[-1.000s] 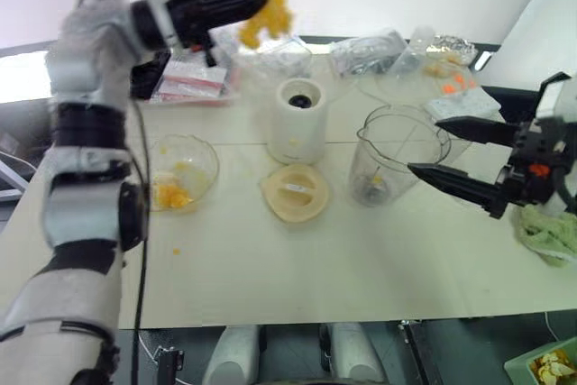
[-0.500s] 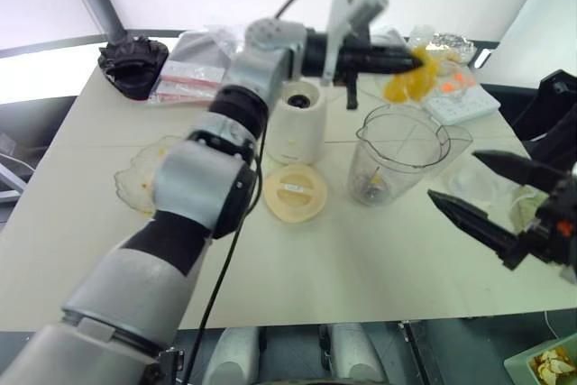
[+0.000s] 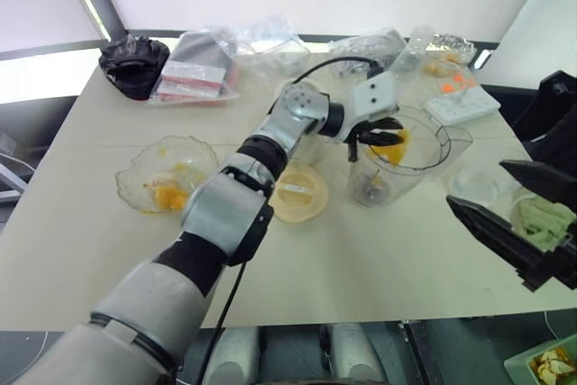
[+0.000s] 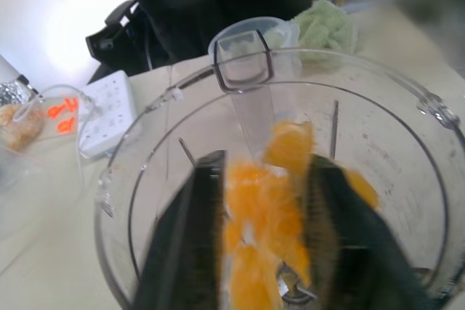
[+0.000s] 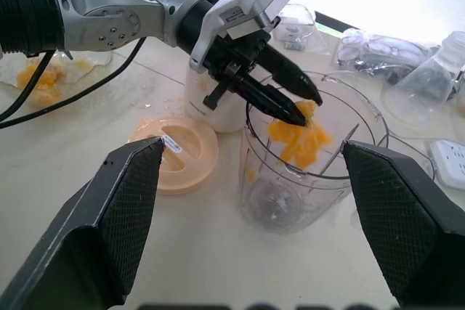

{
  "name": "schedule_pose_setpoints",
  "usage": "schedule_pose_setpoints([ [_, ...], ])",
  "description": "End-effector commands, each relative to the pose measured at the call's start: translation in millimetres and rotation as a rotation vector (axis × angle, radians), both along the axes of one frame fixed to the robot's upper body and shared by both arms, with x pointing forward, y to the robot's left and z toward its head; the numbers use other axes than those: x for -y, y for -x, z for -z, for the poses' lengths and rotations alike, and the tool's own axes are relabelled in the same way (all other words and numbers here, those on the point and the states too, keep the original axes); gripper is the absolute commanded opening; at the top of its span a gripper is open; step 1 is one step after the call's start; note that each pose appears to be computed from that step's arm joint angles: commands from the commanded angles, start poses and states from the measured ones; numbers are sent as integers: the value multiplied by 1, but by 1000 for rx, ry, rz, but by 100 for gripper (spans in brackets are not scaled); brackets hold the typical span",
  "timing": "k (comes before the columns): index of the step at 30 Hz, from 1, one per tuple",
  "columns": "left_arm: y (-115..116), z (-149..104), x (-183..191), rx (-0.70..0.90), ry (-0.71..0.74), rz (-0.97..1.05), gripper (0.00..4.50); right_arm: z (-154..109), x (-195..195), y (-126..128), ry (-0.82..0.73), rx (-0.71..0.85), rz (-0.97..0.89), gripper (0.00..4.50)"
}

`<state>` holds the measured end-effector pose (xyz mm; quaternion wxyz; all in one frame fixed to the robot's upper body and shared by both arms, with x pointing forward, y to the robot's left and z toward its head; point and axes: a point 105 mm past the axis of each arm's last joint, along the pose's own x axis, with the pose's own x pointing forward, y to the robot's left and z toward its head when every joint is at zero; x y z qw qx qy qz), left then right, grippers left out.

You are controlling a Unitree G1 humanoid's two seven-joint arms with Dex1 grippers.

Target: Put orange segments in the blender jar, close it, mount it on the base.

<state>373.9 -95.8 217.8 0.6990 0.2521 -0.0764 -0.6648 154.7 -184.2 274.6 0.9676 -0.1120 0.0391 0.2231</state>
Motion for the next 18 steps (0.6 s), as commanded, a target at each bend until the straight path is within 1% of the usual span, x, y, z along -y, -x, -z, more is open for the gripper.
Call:
schedule_pose_setpoints([
  [1,2,-19,5,32,77,12,347,-6,-3,2,5,31,1,410],
  [3,2,-21,5,31,86,14,446,-6,-4,1,5,31,-2,410],
  [12,-5,-26,3,-5,119,-45,446,-6,-5,-3,9,42,-12,410],
  [18,-14,-48,-5,-33,225,-105,446,-4,-5,-5,4,45,-15,410],
])
